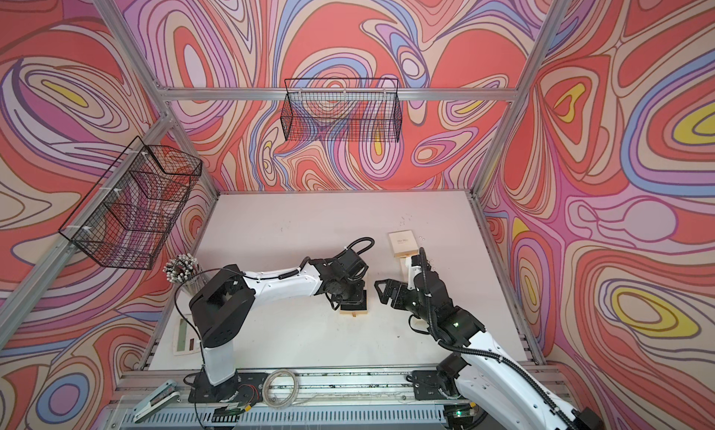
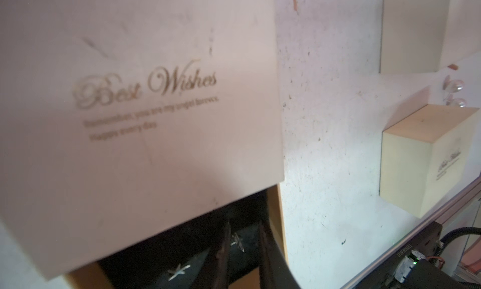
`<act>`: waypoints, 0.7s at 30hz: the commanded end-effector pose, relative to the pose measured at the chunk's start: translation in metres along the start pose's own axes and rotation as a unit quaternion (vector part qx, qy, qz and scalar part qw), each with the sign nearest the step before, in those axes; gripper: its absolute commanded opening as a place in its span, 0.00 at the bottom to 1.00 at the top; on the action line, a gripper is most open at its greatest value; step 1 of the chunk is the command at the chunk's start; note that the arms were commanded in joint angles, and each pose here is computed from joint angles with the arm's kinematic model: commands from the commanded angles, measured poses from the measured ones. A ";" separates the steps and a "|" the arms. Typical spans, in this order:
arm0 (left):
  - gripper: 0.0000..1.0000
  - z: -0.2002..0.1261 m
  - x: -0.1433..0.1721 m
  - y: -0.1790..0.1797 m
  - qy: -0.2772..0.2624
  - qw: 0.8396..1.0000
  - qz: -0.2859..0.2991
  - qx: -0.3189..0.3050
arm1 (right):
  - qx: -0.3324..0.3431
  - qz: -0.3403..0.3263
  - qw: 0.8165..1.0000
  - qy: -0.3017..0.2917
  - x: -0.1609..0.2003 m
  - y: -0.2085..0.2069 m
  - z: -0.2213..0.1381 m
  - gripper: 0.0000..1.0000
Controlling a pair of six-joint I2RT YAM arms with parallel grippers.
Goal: Take out the earrings from the drawer-style jewelry box
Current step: Pick up the earring from the drawer.
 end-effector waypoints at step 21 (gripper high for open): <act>0.06 0.006 0.001 0.003 0.000 0.999 -0.018 -0.026 | 0.010 0.000 1.000 0.008 0.007 -0.007 0.001 0.98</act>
Point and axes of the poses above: each gripper's point midway between its finger pads, its own z axis out along the fingers, its own y axis along the line the jaws close on, x = y × z, the point moved 4 cm from there along -z, back along the fingers, and after that the axes turned 2 degrees about z, right-handed, at the moved point
